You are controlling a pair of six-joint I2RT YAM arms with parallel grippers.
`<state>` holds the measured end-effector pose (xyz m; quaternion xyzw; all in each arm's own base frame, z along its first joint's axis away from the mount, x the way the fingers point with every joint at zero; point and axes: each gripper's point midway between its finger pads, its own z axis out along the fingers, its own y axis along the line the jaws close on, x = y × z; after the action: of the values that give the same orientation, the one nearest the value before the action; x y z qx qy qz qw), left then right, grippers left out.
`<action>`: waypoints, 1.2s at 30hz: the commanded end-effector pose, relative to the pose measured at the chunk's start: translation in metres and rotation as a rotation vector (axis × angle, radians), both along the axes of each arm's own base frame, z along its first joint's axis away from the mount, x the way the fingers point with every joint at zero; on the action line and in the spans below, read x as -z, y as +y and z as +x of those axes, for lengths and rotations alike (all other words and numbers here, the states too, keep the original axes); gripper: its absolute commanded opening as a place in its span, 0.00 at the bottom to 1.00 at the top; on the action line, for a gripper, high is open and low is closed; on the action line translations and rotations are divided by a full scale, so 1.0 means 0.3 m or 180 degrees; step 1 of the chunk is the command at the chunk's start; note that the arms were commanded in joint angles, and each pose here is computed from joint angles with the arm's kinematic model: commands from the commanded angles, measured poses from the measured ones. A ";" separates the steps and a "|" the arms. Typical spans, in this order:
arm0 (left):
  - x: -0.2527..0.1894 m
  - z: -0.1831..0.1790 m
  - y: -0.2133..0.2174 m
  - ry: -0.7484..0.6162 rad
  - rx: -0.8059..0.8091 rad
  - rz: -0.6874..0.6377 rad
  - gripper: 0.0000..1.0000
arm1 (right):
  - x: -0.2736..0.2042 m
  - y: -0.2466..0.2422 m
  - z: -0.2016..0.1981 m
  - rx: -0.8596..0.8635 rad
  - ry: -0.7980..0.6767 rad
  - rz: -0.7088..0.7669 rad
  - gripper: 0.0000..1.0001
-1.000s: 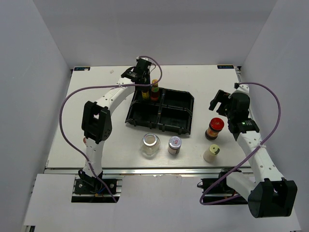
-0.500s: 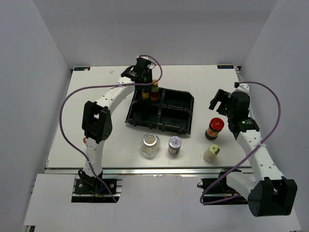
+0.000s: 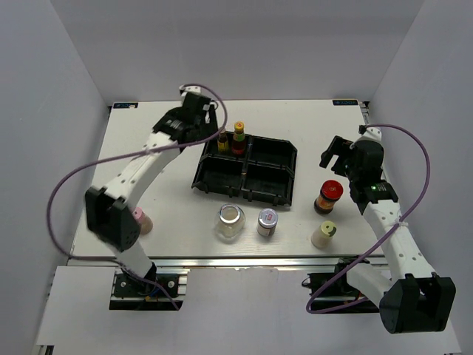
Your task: Organize the condiment bottles
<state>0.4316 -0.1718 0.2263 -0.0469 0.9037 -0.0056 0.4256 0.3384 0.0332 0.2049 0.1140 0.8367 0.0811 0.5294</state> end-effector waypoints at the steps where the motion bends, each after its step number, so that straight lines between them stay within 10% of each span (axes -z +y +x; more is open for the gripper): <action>1: -0.167 -0.161 0.160 -0.0356 -0.0524 -0.0132 0.98 | -0.087 0.007 0.007 -0.0071 -0.0228 0.0000 0.89; 16: 0.081 -0.841 0.577 0.0075 -0.1924 -0.0332 0.98 | -0.084 0.051 0.011 -0.0255 -0.0252 0.0133 0.89; 36: 0.320 -0.795 0.657 0.0590 -0.2359 -0.0240 0.98 | -0.087 0.055 0.006 -0.0262 -0.0269 0.0169 0.89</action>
<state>0.1825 0.0227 0.1344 -0.3840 0.8575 0.1352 0.3145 0.3358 0.0501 0.2102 0.0921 0.8351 0.1245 0.5279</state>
